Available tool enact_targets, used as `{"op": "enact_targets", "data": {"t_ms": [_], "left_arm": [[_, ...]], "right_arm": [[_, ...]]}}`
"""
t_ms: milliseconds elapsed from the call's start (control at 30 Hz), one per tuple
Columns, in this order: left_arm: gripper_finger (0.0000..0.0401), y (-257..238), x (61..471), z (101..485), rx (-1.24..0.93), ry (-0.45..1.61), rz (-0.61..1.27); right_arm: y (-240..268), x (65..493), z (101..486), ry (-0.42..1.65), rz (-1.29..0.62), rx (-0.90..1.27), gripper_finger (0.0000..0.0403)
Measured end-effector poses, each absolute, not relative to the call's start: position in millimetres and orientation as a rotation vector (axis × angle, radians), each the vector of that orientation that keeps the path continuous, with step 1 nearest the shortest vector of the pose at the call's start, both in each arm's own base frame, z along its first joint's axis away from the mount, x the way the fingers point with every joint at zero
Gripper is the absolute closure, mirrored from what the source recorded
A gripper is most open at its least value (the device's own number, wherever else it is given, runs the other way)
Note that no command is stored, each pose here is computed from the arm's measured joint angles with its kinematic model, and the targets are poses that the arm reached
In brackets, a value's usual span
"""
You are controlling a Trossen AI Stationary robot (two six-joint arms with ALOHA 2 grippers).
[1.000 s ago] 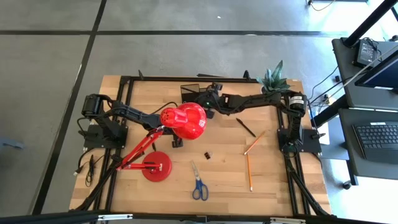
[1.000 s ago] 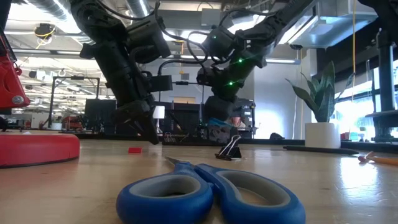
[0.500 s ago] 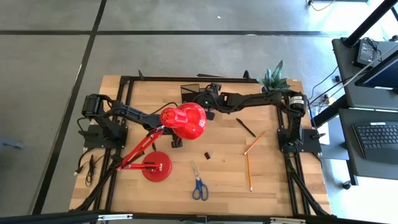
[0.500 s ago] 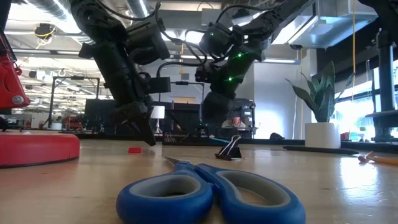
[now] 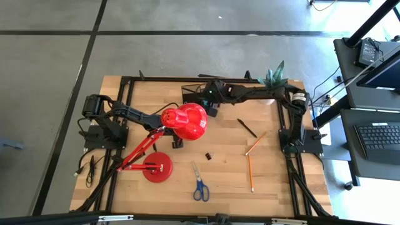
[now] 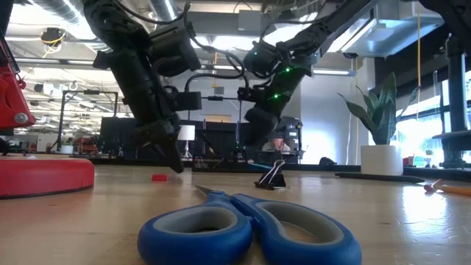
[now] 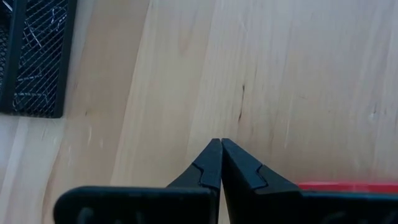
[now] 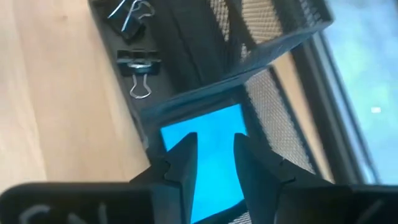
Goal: Pick and place office supplies into organizer
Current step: Put the sticky notes into the desk organizer
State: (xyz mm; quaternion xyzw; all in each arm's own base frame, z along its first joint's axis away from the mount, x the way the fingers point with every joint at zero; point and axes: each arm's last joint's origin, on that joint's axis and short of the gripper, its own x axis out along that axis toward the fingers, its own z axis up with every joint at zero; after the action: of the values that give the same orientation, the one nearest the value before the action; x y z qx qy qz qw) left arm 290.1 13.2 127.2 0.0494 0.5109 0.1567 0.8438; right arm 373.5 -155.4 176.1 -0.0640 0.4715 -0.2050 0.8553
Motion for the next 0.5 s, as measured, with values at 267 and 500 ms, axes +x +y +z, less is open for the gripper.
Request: {"op": "enact_targets", "data": {"t_ms": [267,500], "left_arm": [[0.0397,13.3,289.3,126.8,0.106,1.088,0.331],[0.0397,13.2,289.0,126.6,0.106,1.092,0.331]], "right_arm": [[-166.0,369.6,163.4,1.011,-0.409,-0.094,0.0295],[-166.8,372.4,139.8,1.067,-0.39,-0.084,0.0295]]}}
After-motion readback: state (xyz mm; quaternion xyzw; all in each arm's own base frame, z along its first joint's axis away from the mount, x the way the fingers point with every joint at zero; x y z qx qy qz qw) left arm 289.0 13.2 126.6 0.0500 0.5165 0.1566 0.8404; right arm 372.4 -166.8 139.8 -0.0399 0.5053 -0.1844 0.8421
